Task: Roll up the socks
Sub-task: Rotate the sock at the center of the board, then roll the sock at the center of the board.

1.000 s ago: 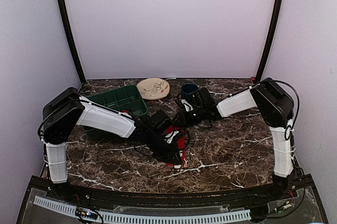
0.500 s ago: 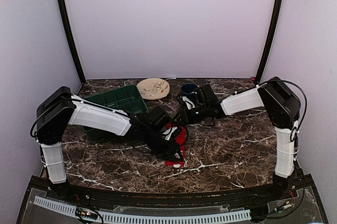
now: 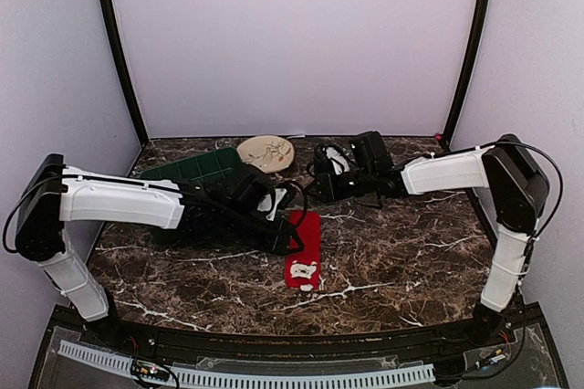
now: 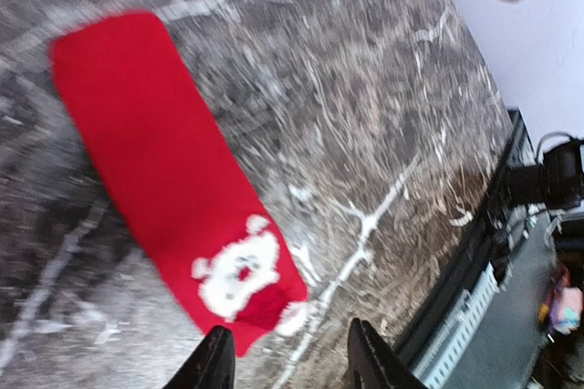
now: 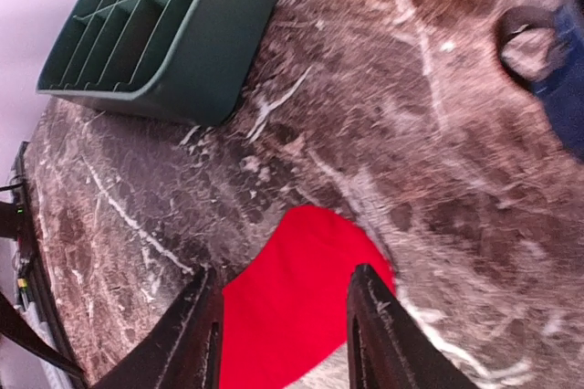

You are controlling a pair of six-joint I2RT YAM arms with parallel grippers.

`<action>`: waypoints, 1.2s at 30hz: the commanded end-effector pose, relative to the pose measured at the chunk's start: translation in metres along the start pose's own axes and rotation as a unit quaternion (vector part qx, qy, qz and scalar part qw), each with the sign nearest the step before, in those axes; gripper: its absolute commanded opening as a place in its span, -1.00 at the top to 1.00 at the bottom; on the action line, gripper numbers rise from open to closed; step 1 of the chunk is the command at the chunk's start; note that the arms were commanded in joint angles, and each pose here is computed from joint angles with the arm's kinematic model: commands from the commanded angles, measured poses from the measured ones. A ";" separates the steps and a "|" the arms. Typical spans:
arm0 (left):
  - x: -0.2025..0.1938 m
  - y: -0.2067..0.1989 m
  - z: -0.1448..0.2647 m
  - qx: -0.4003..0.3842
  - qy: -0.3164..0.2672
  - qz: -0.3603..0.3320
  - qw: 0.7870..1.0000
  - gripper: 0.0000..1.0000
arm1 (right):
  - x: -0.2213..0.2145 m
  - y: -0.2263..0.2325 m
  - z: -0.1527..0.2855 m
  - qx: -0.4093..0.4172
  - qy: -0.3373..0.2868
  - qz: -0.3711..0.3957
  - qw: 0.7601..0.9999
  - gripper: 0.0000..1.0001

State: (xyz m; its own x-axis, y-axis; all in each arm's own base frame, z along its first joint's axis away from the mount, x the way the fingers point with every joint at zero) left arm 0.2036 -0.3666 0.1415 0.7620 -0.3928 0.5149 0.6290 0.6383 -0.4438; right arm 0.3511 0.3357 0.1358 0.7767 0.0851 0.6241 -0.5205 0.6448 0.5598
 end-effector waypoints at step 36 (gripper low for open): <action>0.022 0.049 0.059 0.246 -0.248 -0.214 0.912 -0.85 | -0.066 0.052 0.083 -0.234 -0.077 0.225 0.943 -0.54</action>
State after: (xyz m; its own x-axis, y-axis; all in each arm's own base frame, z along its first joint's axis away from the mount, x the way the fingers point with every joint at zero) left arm 0.2492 -0.3024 0.1893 0.1835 -0.3272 0.9270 0.5760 0.7999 0.1684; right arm 0.2820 0.2960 0.1893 0.3951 0.1648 0.9037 -0.4997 0.8641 0.0608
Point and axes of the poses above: each gripper's point midway between its finger pads, its own z axis back along the fingers, its own y axis along the line the jaws close on, x = y × z, the point moved 4 cm from there along z, back along the fingers, and after that the axes turned 9 degrees about -z, right-handed, at the moved point
